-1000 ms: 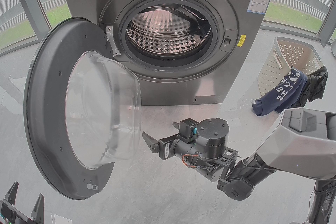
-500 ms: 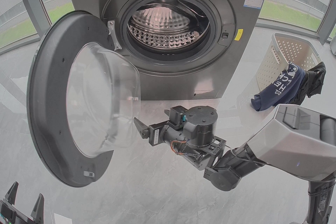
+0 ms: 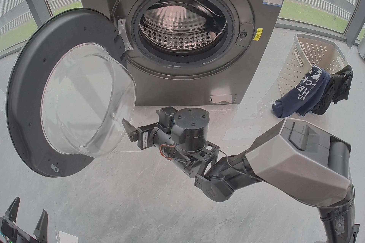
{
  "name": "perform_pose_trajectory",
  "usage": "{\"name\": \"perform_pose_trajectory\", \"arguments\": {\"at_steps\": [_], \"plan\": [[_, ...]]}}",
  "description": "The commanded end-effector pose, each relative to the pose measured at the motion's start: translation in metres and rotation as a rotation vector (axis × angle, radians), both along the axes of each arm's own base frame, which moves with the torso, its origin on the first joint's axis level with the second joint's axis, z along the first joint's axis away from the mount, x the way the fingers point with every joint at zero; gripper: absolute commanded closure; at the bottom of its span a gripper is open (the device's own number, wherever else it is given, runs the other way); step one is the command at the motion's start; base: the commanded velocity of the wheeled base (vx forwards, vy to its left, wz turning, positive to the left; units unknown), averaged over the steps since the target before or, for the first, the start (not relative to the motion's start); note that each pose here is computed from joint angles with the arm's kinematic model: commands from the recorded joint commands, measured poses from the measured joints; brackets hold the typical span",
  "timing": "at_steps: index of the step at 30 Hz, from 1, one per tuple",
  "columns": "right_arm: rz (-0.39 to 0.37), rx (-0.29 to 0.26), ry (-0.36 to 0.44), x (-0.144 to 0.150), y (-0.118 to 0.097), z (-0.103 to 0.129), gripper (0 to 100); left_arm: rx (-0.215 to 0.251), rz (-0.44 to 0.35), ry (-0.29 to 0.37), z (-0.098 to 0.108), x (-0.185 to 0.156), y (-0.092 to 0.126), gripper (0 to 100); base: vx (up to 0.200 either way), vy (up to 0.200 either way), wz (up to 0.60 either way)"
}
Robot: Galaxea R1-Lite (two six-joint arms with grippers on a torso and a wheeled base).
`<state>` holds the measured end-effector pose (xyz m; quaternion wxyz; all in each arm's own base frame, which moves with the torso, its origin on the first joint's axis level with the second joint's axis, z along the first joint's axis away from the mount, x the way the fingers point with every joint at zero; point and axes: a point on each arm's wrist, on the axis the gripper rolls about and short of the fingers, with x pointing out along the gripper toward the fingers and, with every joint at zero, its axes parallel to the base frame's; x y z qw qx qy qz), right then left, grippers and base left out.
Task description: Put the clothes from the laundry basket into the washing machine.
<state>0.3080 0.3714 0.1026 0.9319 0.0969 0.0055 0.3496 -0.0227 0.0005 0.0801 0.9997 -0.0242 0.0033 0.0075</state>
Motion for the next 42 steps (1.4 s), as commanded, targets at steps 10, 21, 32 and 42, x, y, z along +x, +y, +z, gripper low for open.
{"name": "perform_pose_trajectory", "arguments": {"at_steps": [10,21,32,42], "plan": [[0.027,0.008,-0.003,0.021,0.052,-0.017,0,-0.001,0.000,0.005,-0.004,0.000,0.000,0,0.000,0.000,0.00],[-0.025,0.032,-0.016,0.020,0.030,0.019,0,-0.001,0.000,0.007,-0.004,0.000,0.000,0,0.000,0.000,0.00],[-0.149,-0.036,0.051,-0.033,-0.109,0.089,0,-0.001,0.000,0.007,-0.004,0.000,0.000,0,0.000,0.000,0.00],[-0.386,-0.099,0.095,-0.113,-0.252,0.078,0,-0.001,0.000,0.007,-0.004,0.000,0.000,0,0.000,0.000,0.00]]}}
